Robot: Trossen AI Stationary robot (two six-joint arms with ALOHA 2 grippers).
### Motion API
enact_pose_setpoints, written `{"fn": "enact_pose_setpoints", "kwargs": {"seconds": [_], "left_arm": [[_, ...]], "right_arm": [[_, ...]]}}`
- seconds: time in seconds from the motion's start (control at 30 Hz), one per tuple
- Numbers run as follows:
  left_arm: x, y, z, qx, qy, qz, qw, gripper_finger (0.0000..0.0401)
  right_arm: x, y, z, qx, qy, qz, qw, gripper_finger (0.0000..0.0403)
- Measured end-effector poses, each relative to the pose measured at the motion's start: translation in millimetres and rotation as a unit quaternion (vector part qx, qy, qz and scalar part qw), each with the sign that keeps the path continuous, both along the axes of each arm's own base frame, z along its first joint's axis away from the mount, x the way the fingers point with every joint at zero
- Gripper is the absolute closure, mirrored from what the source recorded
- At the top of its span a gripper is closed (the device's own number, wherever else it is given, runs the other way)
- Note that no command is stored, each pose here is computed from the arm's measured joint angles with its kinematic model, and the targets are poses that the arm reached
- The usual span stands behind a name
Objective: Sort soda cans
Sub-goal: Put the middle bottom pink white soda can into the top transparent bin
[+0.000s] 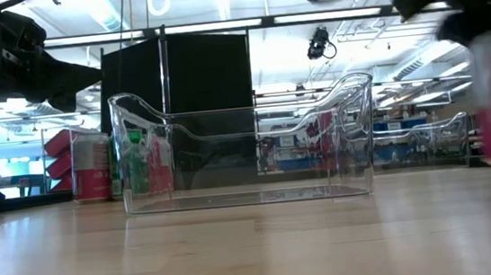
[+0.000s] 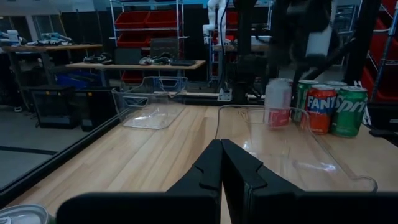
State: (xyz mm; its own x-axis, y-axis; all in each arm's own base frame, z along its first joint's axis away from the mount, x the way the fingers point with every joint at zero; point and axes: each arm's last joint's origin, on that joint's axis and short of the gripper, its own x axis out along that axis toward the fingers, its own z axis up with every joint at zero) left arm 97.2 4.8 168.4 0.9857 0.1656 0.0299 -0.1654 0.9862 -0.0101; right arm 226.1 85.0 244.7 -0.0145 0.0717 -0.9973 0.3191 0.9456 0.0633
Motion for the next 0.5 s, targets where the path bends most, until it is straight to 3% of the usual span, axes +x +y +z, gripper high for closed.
{"fn": "enact_pose_setpoints", "kwargs": {"seconds": [0.2,0.5], "left_arm": [[-0.1,0.4,0.1,-0.002,-0.001,0.006,1.0,0.039],[-0.1,0.4,0.1,-0.012,-0.003,0.007,1.0,0.039]], "right_arm": [[17.1,-34.4,47.2,-0.058,-0.053,-0.017,0.997,0.0117],[10.1,-129.5,121.2,-0.137,-0.09,-0.171,0.972,0.0117]]}}
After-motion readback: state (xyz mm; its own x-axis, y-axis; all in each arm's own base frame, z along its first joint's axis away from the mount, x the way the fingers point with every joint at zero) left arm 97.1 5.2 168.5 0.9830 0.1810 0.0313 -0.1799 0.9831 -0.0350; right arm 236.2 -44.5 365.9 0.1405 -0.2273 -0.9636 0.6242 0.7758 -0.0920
